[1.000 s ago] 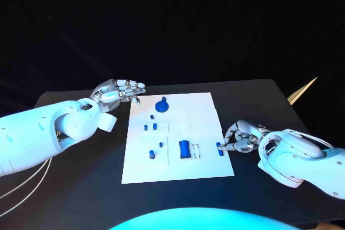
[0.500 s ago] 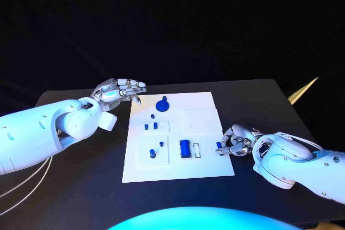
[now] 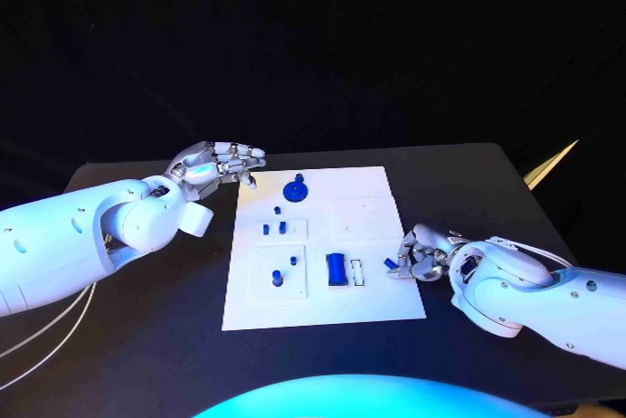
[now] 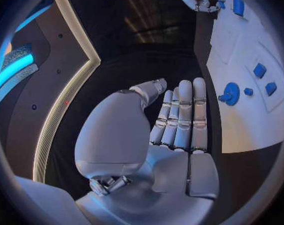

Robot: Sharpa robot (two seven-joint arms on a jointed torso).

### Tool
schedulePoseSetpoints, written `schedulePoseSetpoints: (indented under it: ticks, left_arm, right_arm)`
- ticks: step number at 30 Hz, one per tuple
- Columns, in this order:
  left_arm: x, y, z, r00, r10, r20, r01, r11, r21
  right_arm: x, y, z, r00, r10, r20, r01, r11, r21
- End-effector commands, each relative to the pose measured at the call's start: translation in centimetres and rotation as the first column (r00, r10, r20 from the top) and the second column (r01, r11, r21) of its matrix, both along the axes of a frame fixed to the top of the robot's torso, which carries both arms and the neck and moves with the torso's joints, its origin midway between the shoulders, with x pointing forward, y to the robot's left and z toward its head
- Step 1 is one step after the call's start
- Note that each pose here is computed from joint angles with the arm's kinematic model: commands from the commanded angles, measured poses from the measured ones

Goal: Assemble the parts on the task board

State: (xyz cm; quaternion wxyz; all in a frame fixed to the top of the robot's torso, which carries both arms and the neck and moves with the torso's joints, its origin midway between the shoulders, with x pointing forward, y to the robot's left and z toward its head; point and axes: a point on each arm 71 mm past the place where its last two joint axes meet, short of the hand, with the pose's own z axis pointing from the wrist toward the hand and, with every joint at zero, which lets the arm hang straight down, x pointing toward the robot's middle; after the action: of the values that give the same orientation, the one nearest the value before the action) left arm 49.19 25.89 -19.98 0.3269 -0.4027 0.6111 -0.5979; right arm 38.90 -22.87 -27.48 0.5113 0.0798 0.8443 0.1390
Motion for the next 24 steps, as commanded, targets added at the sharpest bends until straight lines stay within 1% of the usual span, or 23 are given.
schedulePoseSetpoints:
  ticks: [1,6,13,19,21,24]
  left_arm:
    - [-0.04,-0.1,0.08,1.0,-0.005,0.001,0.005,1.0,-0.004]
    - [-0.05,-0.1,0.08,1.0,-0.005,0.0,0.005,1.0,-0.003]
    - [-0.07,-0.1,0.07,1.0,-0.005,-0.002,0.005,1.0,-0.002]
    - [-0.07,-0.1,0.06,1.0,-0.005,-0.003,0.005,1.0,-0.002]
    - [-0.06,-0.1,0.06,1.0,-0.005,-0.003,0.005,1.0,-0.002]
    - [-0.06,-0.2,0.06,1.0,-0.007,-0.003,0.007,1.0,-0.002]
  right_arm:
    - [-0.4,-0.3,-1.1,1.0,0.004,-0.028,-0.006,0.999,-0.053]
    - [-0.5,-0.1,-1.1,1.0,0.009,-0.021,-0.011,0.998,-0.068]
    - [-1.0,0.4,-0.7,1.0,-0.013,-0.026,0.013,1.0,-0.004]
    - [-1.4,1.3,0.5,0.999,-0.031,-0.035,0.034,0.996,0.085]
    - [-1.4,1.8,0.9,0.998,-0.039,-0.048,0.045,0.991,0.127]
    - [-1.6,2.4,1.2,0.996,-0.045,-0.077,0.058,0.984,0.171]
